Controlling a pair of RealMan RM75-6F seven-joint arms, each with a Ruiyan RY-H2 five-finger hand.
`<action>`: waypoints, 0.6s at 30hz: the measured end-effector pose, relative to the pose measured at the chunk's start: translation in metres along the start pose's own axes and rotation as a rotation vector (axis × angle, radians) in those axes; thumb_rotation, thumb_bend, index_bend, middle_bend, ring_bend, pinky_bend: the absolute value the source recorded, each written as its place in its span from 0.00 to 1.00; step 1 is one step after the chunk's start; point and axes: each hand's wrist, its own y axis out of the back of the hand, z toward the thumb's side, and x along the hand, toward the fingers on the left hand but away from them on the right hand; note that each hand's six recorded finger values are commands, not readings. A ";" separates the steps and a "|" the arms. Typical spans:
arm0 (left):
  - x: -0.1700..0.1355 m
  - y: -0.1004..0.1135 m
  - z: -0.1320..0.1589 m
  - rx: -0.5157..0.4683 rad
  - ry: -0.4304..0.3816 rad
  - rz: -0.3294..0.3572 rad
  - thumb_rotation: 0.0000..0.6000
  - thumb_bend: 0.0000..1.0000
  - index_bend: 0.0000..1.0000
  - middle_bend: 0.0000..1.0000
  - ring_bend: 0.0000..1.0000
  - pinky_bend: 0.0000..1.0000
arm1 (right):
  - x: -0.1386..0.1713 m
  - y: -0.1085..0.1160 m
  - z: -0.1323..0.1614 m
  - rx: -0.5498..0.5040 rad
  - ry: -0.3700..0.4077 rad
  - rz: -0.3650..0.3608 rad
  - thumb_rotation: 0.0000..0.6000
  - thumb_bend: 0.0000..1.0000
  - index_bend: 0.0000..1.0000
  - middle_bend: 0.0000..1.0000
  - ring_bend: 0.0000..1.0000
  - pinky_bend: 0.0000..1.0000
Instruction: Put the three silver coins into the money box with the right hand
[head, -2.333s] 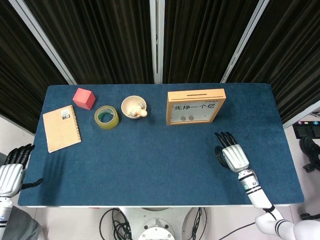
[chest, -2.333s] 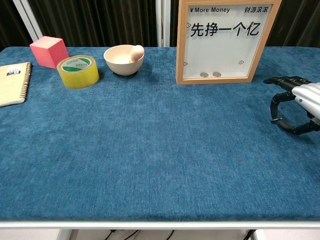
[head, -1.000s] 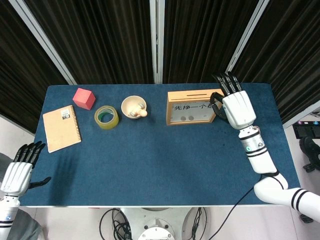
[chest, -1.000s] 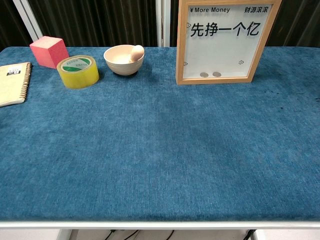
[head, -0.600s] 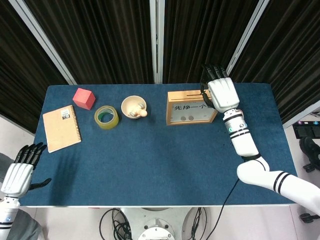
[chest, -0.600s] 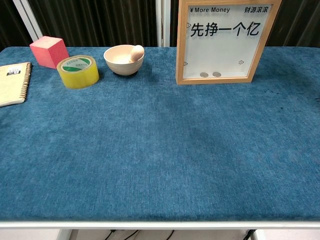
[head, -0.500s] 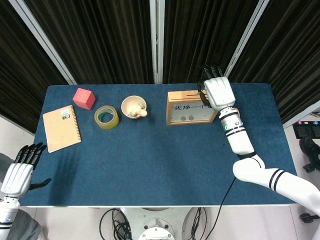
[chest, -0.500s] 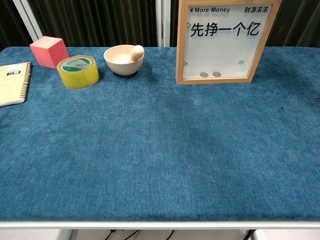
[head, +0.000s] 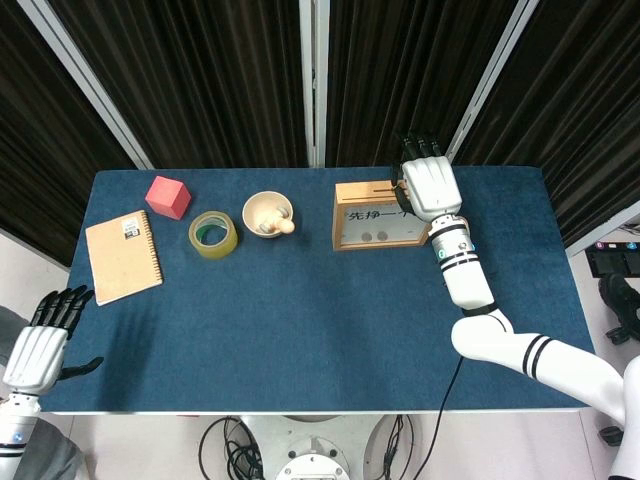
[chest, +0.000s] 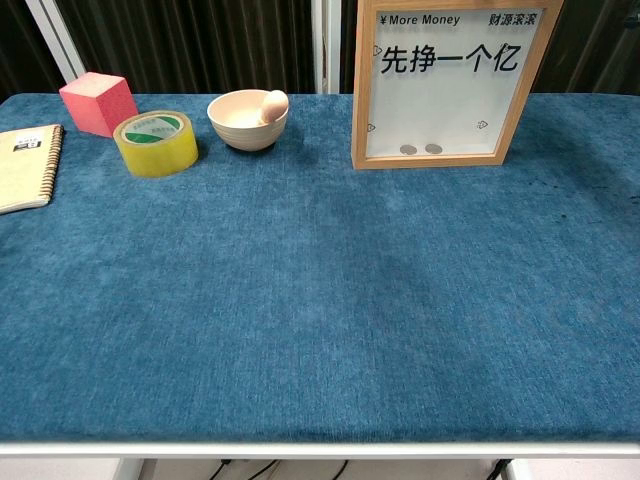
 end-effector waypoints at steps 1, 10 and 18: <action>0.000 0.000 0.000 -0.002 -0.001 0.001 1.00 0.04 0.04 0.04 0.00 0.00 | 0.000 0.000 0.000 0.002 -0.001 0.001 1.00 0.45 0.72 0.09 0.00 0.00; 0.000 0.001 0.001 -0.003 -0.002 0.002 1.00 0.04 0.04 0.04 0.00 0.00 | 0.001 -0.004 0.000 0.008 -0.009 0.017 1.00 0.45 0.72 0.08 0.00 0.00; 0.000 0.002 0.000 -0.004 0.004 0.001 1.00 0.04 0.04 0.04 0.00 0.00 | 0.000 -0.006 -0.001 0.011 -0.014 0.017 1.00 0.45 0.73 0.08 0.00 0.00</action>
